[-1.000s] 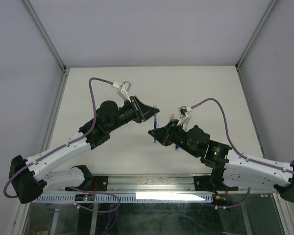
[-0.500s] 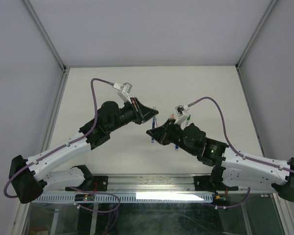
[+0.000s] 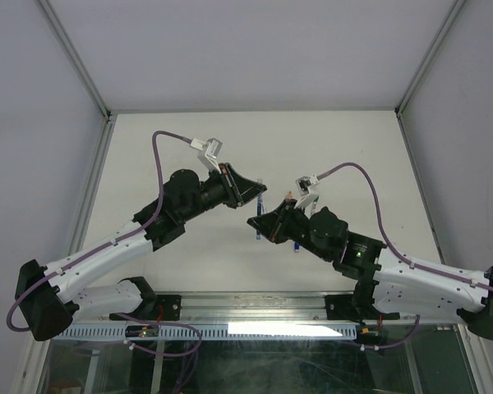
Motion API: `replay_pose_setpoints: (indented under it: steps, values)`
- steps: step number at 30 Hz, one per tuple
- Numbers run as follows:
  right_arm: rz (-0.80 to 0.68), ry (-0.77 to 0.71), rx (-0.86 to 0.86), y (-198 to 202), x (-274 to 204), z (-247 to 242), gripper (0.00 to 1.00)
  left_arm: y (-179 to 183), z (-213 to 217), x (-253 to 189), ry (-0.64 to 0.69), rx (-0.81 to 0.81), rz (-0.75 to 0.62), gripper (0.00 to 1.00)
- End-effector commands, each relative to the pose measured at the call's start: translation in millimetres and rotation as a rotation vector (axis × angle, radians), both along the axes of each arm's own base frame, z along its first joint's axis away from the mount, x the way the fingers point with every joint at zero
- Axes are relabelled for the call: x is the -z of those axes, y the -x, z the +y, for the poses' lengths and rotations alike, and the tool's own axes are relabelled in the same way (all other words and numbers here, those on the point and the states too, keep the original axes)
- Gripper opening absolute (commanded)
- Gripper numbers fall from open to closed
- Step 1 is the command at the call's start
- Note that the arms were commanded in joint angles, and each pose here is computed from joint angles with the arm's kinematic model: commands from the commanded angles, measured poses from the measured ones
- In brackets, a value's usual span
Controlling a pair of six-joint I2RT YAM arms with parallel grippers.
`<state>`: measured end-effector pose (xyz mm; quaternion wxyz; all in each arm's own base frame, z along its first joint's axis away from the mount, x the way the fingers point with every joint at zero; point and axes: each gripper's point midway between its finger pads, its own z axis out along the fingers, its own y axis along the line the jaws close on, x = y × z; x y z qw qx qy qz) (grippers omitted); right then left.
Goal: Insert the pens into the pen caps
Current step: Insert the pen cap onto the pen.
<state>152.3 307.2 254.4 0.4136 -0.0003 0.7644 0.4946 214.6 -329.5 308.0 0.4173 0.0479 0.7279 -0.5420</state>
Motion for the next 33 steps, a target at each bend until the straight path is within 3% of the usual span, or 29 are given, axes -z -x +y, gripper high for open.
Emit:
replay_pose_setpoints:
  steps: [1, 10, 25, 33]
  values:
    - [-0.134, -0.052, 0.29, -55, -50, -37, 0.0, 39, -13, -7, 0.018, 0.194, -0.011, 0.0]
    - [-0.324, -0.104, 0.393, -97, -119, -59, 0.0, 41, -14, 6, -0.057, 0.204, 0.004, 0.0]
    - [-0.472, -0.204, 0.518, -163, -221, -92, 0.0, 56, -29, 35, -0.18, 0.263, -0.011, 0.0]
    - [-0.619, -0.247, 0.547, -187, -290, -107, 0.0, 70, -37, 40, -0.199, 0.309, -0.015, 0.0]
